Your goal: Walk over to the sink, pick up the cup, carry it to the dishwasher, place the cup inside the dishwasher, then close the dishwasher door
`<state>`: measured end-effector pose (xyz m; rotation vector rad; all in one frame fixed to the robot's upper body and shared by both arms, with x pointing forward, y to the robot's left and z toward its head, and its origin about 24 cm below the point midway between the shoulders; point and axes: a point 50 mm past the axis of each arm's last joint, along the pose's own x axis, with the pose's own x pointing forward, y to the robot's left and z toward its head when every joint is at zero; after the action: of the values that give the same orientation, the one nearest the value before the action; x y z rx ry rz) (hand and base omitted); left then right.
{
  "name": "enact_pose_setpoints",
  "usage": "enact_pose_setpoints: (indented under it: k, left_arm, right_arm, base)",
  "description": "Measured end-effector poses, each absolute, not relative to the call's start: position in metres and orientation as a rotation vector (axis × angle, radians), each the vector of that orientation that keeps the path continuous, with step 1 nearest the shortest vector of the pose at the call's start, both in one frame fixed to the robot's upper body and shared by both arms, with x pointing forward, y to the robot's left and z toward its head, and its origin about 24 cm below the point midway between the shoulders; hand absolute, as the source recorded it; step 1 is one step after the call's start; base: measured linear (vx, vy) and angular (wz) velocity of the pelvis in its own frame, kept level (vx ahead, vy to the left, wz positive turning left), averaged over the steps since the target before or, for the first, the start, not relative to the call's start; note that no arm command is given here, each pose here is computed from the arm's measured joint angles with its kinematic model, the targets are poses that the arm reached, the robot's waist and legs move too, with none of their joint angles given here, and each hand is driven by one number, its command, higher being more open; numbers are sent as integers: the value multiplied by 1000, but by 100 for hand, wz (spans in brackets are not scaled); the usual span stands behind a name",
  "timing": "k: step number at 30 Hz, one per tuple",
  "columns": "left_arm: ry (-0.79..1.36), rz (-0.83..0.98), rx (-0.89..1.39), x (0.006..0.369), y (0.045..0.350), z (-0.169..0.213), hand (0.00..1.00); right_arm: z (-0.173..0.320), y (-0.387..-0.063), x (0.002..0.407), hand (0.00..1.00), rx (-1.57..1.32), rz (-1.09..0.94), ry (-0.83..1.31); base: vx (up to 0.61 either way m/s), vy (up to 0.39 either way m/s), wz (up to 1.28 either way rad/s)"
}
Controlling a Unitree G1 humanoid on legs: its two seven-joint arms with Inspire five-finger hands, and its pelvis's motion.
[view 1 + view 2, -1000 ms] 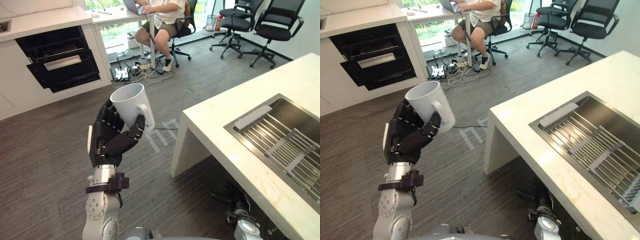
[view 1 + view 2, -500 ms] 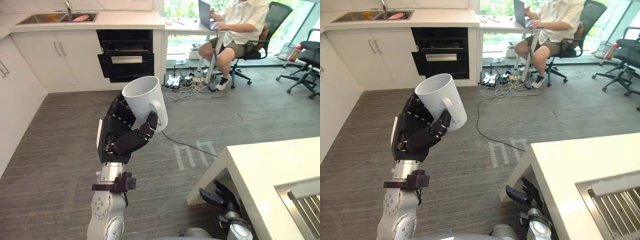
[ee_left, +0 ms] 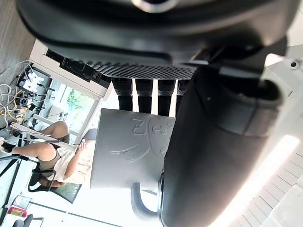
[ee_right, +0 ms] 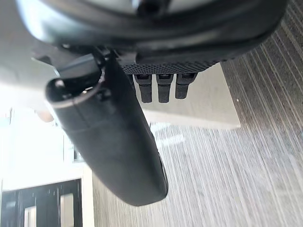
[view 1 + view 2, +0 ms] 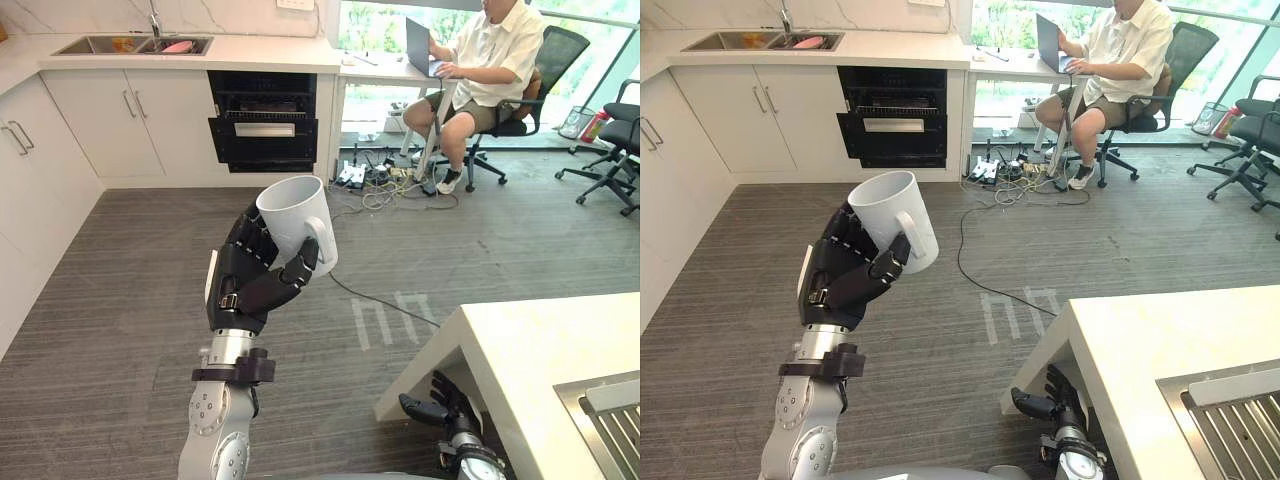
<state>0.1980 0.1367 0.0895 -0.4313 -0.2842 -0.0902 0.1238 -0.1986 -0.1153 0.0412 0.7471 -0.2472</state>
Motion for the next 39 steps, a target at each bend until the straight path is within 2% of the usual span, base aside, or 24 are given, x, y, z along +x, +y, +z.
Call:
enact_pose_setpoints:
  k: [1,6,15,20,24,31,39]
  left_arm:
    - [-245,-94,-416,200,137,81,30]
    - [-246,-85,-418,200,138,81,30]
    - [-236,-126,-457,204,121,82,30]
    - [-168,-117,-444,206,121,71,30]
    - [-176,-20,-430,208,137,71,30]
    - [-154,-115,-461,211,117,69,30]
    - [-159,-134,-414,213,123,70,30]
  right_arm:
    - [-119,-186,135,90,17,-173,760]
    - [-119,-186,135,90,17,-171,758]
    - [-122,-193,123,90,49,-267,780]
    - [-123,-205,124,90,53,-380,796]
    - [-125,-220,119,90,37,-442,818]
    - [-118,-239,142,90,-9,-444,768]
    - [-121,-215,151,90,17,-345,777]
  base:
    - [-43,-17,1]
    - [0,0,-15]
    - [43,-37,5]
    - [48,-39,96]
    - [-66,-16,92]
    - [-105,177,62]
    - [12,298,25]
